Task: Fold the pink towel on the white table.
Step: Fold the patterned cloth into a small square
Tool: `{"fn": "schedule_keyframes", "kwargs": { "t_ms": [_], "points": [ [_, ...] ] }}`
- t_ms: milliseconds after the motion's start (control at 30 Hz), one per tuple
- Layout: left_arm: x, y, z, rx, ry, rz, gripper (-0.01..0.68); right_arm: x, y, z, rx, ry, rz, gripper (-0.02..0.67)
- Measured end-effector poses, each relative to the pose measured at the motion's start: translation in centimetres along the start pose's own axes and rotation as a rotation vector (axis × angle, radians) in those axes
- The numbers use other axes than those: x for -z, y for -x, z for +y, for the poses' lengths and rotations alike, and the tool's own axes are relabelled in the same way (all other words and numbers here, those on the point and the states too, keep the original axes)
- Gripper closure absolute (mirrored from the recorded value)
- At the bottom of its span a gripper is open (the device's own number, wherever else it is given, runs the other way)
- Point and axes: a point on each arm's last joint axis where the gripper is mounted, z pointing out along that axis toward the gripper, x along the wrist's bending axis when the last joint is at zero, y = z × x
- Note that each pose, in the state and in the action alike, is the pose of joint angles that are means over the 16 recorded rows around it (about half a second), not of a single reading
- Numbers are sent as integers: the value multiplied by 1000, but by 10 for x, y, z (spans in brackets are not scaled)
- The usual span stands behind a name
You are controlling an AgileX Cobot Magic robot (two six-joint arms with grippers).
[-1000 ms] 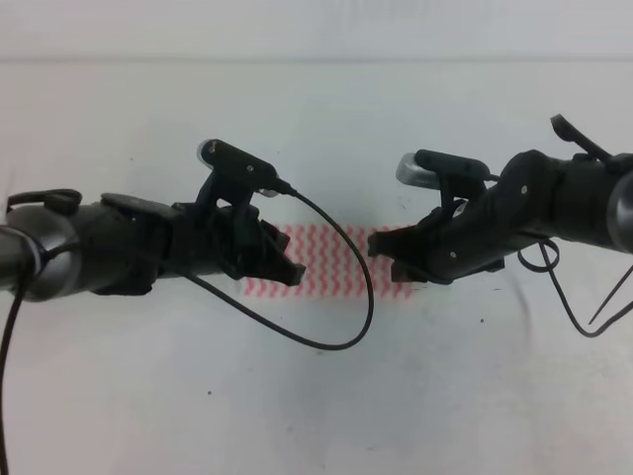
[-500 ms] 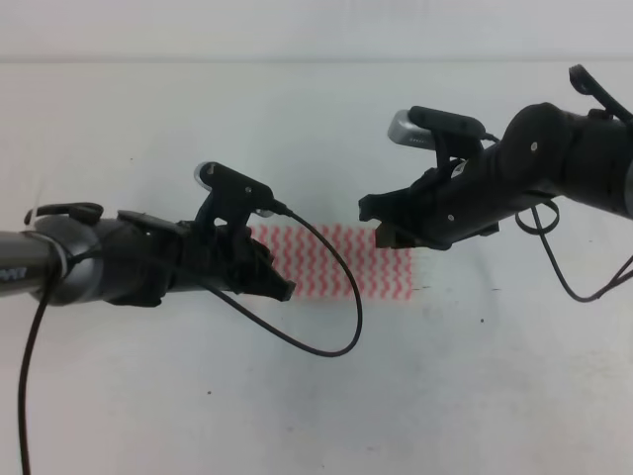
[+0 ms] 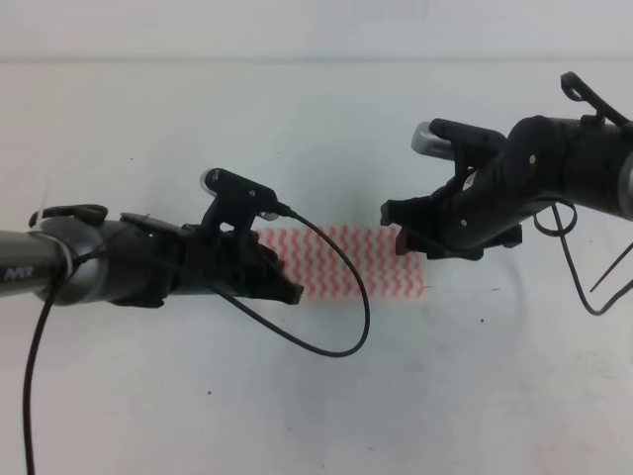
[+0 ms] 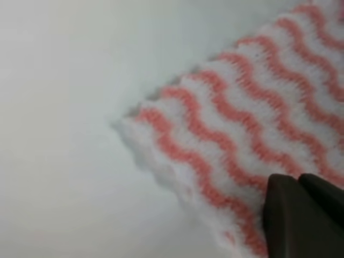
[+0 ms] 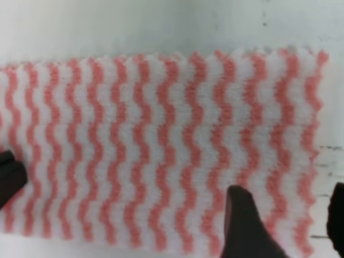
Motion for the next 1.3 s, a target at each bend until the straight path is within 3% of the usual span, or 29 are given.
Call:
{"fn": "schedule_keyframes", "kwargs": {
  "t_ms": [533, 1300],
  "points": [
    [12, 1, 20, -8, 69, -16, 678, -6, 3, 0, -5, -5, -6, 337],
    [-6, -1, 11, -7, 28, -19, 678, -18, 16, 6, -39, 22, -20, 341]
  ]
}}
